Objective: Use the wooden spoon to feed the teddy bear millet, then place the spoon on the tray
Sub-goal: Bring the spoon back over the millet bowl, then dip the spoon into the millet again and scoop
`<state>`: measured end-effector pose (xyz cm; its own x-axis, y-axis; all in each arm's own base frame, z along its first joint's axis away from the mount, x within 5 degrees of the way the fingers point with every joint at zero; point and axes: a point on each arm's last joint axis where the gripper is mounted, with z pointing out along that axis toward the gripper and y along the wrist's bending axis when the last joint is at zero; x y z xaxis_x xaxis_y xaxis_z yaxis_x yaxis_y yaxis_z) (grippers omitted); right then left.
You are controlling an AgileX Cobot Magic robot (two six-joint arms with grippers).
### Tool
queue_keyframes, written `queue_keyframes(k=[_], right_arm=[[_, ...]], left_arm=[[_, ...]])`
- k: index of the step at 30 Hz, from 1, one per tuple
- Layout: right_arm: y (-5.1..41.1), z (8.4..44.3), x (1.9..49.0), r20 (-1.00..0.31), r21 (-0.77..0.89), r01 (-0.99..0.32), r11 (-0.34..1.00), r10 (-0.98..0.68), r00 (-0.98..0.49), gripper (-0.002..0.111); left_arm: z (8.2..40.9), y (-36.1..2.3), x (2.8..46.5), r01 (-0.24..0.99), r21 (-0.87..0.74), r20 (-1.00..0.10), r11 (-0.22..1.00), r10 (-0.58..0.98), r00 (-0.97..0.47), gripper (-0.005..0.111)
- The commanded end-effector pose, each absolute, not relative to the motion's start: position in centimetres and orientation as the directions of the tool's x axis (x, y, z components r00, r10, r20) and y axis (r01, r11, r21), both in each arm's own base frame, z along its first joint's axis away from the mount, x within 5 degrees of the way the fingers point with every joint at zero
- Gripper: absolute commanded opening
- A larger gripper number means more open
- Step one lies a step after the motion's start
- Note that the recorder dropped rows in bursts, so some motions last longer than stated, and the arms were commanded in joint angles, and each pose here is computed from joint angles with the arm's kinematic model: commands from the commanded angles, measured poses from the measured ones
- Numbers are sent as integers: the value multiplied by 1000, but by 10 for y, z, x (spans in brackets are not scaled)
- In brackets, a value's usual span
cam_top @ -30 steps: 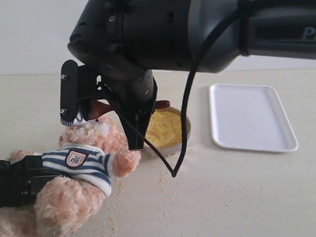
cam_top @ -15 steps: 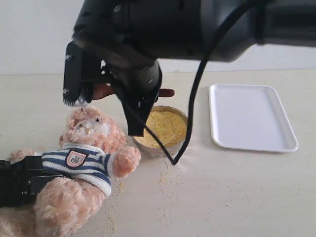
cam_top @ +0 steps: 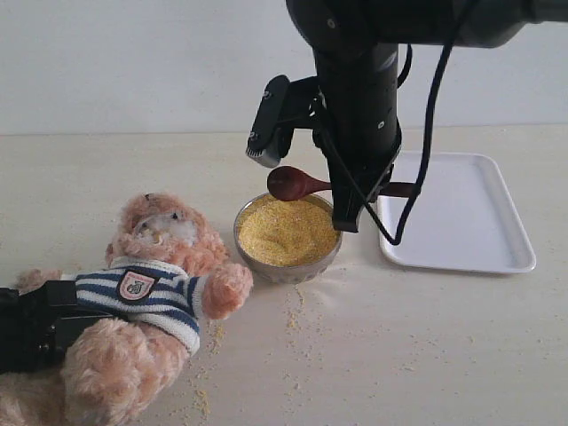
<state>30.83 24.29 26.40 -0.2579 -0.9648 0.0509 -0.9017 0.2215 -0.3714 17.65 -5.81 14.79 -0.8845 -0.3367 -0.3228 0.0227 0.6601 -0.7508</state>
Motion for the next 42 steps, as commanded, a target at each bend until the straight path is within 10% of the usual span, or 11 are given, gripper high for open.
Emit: queue_keyframes(k=[1,42], right_arm=[[251,243,315,156,-405,-905,132,-965,-210,0],[269,207,305,126,-221,-959,175,-970,-207,0]], left_arm=[[151,-60,178,40,-761,-332,648,-335,-882,5],[151,-60,178,43,-757,-337,652,-333,-881,5]])
